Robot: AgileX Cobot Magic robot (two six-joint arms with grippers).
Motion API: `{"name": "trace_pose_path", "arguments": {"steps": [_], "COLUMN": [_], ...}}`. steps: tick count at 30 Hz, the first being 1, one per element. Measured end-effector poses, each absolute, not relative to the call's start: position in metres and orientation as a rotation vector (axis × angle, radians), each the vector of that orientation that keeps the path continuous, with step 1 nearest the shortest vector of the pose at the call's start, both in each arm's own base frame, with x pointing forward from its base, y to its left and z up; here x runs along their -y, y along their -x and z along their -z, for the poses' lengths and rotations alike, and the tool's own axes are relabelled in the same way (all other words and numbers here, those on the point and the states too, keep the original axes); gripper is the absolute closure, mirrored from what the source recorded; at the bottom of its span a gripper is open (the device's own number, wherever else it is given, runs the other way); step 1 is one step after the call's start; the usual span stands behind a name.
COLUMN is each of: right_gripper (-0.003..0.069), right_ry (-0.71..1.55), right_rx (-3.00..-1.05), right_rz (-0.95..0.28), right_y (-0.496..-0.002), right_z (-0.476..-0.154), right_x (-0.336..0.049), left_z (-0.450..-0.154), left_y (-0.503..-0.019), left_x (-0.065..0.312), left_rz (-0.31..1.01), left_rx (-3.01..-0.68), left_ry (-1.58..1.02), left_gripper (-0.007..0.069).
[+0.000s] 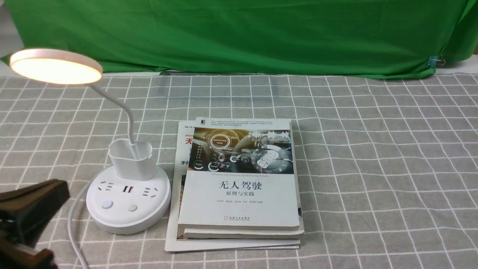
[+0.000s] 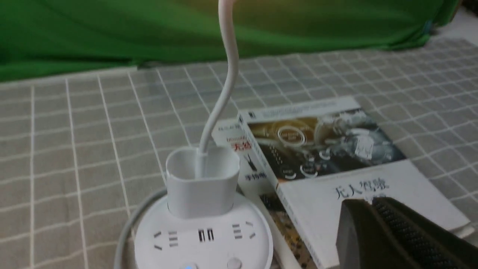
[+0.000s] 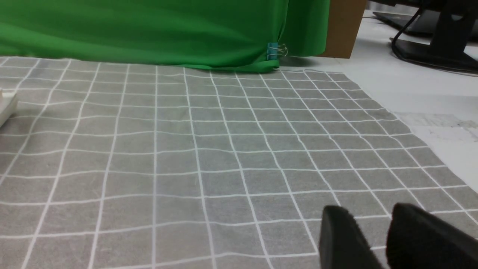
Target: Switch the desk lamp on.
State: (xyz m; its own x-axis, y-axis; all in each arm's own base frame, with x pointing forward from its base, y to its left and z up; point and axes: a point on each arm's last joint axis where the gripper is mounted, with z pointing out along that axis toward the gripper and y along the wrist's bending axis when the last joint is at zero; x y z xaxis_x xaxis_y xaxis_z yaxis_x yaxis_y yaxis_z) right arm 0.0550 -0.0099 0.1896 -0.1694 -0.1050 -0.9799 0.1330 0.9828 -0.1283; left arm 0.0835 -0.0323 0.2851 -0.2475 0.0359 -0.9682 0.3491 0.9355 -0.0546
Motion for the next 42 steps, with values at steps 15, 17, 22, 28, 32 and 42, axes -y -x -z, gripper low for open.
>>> {"name": "trace_pose_path", "arguments": {"steps": [15, 17, 22, 28, 32, 42], "right_gripper": [0.0414, 0.0414, 0.0414, 0.0414, 0.0414, 0.0414], "right_ry": [-0.021, -0.021, -0.021, -0.021, -0.021, -0.021], "right_rx": [-1.728, -1.728, -1.728, -1.728, -1.728, -1.727], "right_rz": [0.210, 0.210, 0.210, 0.210, 0.210, 0.210], "right_y": [-0.055, -0.055, -0.055, -0.055, -0.055, -0.055], "right_z": [-0.190, -0.190, -0.190, -0.190, -0.190, -0.190], "right_x": [0.010, 0.010, 0.010, 0.010, 0.010, 0.010], "left_z": [-0.290, -0.290, -0.288, -0.283, -0.261, -0.189], "left_y": [-0.074, -0.074, -0.071, -0.060, -0.054, -0.055], "left_x": [0.029, 0.029, 0.027, 0.017, 0.010, 0.005], "left_rz": [0.291, 0.283, 0.224, 0.111, 0.014, -0.058], "left_rx": [-1.747, -1.745, -1.716, -1.636, -1.617, -1.721], "left_ry": [-0.290, -0.300, -0.337, -0.306, -0.259, -0.207], "left_gripper": [0.0606, 0.0606, 0.0606, 0.0606, 0.0606, 0.0606]}}
